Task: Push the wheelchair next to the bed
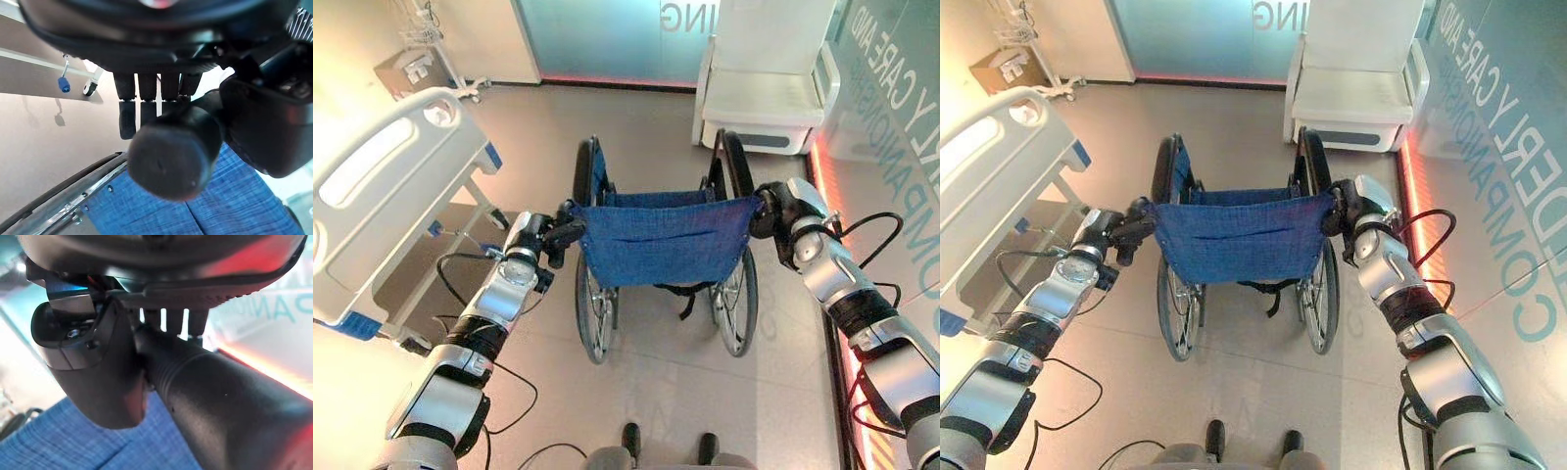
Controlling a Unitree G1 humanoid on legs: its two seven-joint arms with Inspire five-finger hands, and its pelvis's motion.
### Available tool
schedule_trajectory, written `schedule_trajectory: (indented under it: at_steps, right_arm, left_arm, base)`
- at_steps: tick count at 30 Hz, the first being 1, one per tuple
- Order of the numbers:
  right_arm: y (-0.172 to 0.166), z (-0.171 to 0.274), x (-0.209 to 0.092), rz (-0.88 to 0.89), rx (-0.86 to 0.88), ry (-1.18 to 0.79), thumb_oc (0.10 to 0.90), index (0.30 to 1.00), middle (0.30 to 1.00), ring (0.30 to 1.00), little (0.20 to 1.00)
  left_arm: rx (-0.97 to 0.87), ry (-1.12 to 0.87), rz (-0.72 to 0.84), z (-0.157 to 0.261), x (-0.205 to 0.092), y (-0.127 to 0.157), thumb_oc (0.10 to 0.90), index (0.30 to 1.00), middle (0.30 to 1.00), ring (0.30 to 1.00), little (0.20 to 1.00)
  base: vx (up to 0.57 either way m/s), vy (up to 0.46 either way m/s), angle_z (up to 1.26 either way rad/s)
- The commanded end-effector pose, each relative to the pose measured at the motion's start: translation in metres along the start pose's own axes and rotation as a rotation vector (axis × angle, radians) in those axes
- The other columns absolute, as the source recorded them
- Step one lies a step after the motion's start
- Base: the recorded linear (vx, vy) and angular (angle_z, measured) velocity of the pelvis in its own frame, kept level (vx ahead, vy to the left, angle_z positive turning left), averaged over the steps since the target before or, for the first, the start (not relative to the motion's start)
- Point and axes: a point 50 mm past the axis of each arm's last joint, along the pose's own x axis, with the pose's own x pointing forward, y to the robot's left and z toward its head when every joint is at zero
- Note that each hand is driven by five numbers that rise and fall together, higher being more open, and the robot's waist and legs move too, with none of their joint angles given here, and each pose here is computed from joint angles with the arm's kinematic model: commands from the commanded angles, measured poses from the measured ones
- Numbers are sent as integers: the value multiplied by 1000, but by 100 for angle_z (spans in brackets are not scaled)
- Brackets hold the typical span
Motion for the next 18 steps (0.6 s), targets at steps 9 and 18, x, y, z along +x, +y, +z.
schedule_trajectory:
  at_steps: [9, 18]
  right_arm:
    - [0, 13, 8, 97, -95, -104, 400, 300, 300, 300, 300]
    - [-15, 19, 10, 48, -98, -131, 400, 300, 300, 300, 300]
  left_arm:
    - [-79, -144, -278, 12, -11, -62, 400, 300, 300, 300, 300]
    - [-49, -196, -288, 22, -10, -55, 400, 300, 300, 300, 300]
  base:
    - [28, -6, 2]
    - [-25, 85, -1]
